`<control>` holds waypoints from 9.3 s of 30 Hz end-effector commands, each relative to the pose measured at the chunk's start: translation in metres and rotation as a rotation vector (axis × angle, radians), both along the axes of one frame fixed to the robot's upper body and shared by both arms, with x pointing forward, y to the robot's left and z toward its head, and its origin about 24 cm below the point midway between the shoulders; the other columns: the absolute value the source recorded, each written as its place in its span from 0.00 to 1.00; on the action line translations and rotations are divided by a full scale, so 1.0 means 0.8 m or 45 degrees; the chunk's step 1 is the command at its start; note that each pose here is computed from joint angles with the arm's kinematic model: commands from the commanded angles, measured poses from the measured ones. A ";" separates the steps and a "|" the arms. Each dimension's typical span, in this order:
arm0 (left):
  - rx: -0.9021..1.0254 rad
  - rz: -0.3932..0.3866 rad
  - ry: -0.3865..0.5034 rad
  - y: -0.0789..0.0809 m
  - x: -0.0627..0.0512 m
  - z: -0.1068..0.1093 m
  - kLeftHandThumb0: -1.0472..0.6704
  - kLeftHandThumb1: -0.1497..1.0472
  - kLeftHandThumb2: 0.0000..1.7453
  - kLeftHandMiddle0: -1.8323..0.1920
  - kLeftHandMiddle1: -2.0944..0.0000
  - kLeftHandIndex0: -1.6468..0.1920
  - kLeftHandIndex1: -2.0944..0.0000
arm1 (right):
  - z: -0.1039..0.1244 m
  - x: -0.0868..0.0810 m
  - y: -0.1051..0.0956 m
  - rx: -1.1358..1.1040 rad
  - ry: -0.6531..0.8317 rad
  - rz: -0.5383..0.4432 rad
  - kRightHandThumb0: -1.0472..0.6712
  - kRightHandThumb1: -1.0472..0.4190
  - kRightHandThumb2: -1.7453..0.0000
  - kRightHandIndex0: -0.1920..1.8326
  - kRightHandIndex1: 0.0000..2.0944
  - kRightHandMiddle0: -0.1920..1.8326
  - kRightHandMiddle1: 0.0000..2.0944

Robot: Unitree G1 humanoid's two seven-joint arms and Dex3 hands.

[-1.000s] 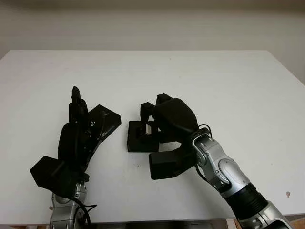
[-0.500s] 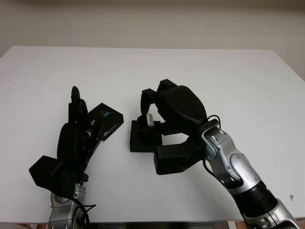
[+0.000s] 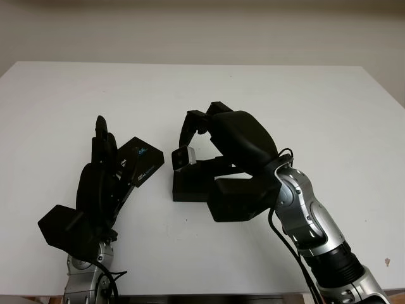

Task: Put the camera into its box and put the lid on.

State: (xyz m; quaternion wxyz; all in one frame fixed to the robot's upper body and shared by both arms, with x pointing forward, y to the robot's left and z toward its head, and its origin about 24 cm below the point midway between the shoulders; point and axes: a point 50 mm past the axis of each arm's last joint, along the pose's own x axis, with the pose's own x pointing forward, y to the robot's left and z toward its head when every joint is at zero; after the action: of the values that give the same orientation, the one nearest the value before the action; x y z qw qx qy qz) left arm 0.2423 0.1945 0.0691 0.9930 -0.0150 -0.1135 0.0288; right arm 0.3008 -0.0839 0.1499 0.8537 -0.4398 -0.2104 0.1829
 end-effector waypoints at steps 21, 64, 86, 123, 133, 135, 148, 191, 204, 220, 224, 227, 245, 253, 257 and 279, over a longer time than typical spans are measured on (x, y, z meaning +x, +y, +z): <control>0.020 -0.017 -0.028 0.004 -0.001 0.006 0.32 1.00 0.20 0.98 0.98 0.99 0.98 | -0.044 0.019 -0.026 0.315 0.264 -0.006 0.39 0.04 0.97 0.22 0.27 0.31 0.80; 0.031 -0.012 -0.021 0.007 -0.003 0.005 0.32 1.00 0.20 0.98 0.97 0.99 0.97 | -0.081 0.023 -0.020 0.322 0.420 0.007 0.39 0.03 0.97 0.22 0.21 0.30 0.79; 0.031 -0.018 -0.020 0.009 -0.002 0.007 0.31 1.00 0.20 0.98 0.97 0.99 0.97 | -0.077 0.030 -0.037 0.356 0.417 -0.053 0.37 0.03 0.97 0.23 0.18 0.30 0.81; 0.042 -0.014 -0.024 0.011 -0.002 0.007 0.32 1.00 0.19 0.97 0.97 0.99 0.97 | -0.093 0.025 -0.018 0.298 0.446 -0.016 0.38 0.02 0.97 0.25 0.15 0.27 0.80; 0.042 -0.015 -0.021 0.011 -0.004 0.007 0.31 1.00 0.20 0.97 0.97 0.99 0.97 | -0.101 0.020 -0.017 0.352 0.479 -0.016 0.39 0.03 0.97 0.25 0.15 0.27 0.80; 0.041 -0.013 -0.023 0.010 -0.004 0.007 0.31 1.00 0.19 0.97 0.97 0.99 0.97 | -0.102 0.019 -0.017 0.348 0.482 -0.017 0.39 0.03 0.97 0.25 0.15 0.26 0.79; 0.038 -0.013 -0.016 0.011 -0.004 0.006 0.31 1.00 0.19 0.97 0.97 0.99 0.97 | -0.103 0.015 -0.012 0.283 0.455 0.005 0.38 0.03 0.97 0.25 0.14 0.28 0.78; 0.051 -0.019 -0.022 0.014 -0.001 0.010 0.31 1.00 0.18 0.97 0.97 0.99 0.97 | 0.007 -0.030 -0.032 -0.223 -0.109 -0.004 0.12 0.00 0.94 0.01 0.01 0.00 0.00; 0.088 0.015 -0.033 0.016 -0.001 0.012 0.31 1.00 0.19 0.96 0.97 0.98 0.97 | 0.000 -0.019 -0.034 -0.015 -0.100 -0.048 0.14 0.00 0.91 0.05 0.03 0.05 0.03; 0.919 0.352 0.035 0.076 0.027 0.031 0.25 0.99 0.04 0.84 0.99 0.87 0.96 | -0.039 0.013 -0.078 0.642 0.334 -0.159 0.16 0.00 0.91 0.01 0.01 0.03 0.02; 1.027 0.276 0.103 0.079 0.033 0.031 0.20 0.97 0.03 0.91 0.99 0.92 0.98 | -0.039 0.022 -0.087 0.894 0.361 -0.208 0.16 0.00 0.91 0.00 0.00 0.00 0.01; 1.066 0.215 0.136 0.079 0.037 0.030 0.16 0.96 0.03 0.94 0.99 0.94 0.99 | -0.036 0.025 -0.091 0.924 0.377 -0.255 0.17 0.00 0.86 0.00 0.00 0.01 0.01; 1.133 -0.001 0.237 0.056 0.056 0.018 0.12 0.93 0.03 0.95 0.98 0.96 0.98 | -0.033 0.027 -0.119 1.045 0.373 -0.359 0.24 0.00 0.80 0.01 0.02 0.02 0.03; 1.176 -0.042 0.243 0.048 0.067 0.015 0.12 0.92 0.03 0.95 0.97 0.96 0.98 | -0.036 0.027 -0.116 1.062 0.357 -0.361 0.24 0.00 0.81 0.01 0.02 0.02 0.03; 1.258 -0.046 0.246 0.045 0.075 0.016 0.13 0.92 0.03 0.95 0.97 0.96 0.98 | -0.037 0.026 -0.114 1.080 0.351 -0.360 0.25 0.00 0.81 0.01 0.02 0.02 0.03; 1.269 -0.035 0.167 0.042 0.089 0.004 0.32 0.95 0.04 0.70 0.90 0.69 0.90 | -0.043 0.021 -0.112 1.092 0.359 -0.384 0.24 0.00 0.84 0.02 0.03 0.04 0.03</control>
State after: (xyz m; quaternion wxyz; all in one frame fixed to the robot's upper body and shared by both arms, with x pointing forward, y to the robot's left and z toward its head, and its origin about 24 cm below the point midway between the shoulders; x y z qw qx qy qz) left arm 0.3101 0.2284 0.0680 0.8808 0.4694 -0.0405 -0.0471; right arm 0.3183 -0.1738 0.1125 0.9963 -0.0441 -0.0725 0.0126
